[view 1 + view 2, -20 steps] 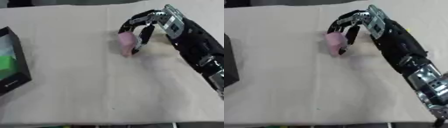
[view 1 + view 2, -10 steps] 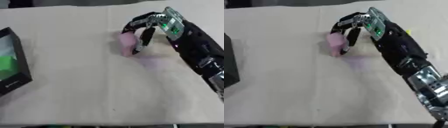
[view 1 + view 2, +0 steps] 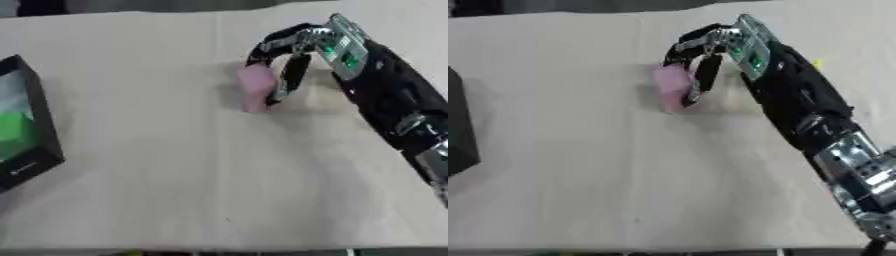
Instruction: Pick up the objects with one hand, pass them to the other hand, and then place them into the box on the other side of the table.
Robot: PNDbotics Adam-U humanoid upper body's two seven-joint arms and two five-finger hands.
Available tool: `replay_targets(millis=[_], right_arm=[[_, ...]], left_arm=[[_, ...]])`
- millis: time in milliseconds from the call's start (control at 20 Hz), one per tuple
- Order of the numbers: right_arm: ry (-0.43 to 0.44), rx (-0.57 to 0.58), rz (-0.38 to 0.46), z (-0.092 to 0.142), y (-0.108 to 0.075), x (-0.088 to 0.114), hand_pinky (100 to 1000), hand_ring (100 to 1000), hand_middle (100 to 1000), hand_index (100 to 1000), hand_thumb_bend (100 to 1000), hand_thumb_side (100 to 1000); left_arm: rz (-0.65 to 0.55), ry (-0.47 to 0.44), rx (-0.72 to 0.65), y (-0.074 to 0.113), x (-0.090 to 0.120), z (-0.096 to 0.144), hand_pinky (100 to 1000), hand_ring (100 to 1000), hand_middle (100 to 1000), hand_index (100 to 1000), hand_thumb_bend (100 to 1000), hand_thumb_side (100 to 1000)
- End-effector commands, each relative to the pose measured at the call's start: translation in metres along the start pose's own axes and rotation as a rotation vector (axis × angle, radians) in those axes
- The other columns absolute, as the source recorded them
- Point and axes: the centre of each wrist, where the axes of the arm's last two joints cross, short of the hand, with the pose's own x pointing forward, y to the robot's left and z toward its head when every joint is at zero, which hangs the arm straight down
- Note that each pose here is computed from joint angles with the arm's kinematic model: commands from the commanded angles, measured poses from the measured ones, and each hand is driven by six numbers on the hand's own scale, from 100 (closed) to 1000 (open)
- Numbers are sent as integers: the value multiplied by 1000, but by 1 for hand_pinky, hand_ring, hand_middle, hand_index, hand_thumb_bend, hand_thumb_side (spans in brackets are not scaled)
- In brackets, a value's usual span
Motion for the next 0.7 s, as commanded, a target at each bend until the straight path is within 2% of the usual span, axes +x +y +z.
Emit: replay_targets(millis=[50,200,700], right_arm=[[-11,-18,6,7,-11,3,838,750,572,641,396,100],[-15,-25,-6,7,-12,5,832,741,552,570,407,100],[-50,-130,-59,24,-31,17,817,724,527,534,420,100]], left_arm=[[-4,-30,28,11,8,-3,852,691,680,777,521,570],[-5,-29,28,11,8,-3,853,691,681,777,521,570],[-18,-23,36,14,6,-3,855,690,681,777,520,568]])
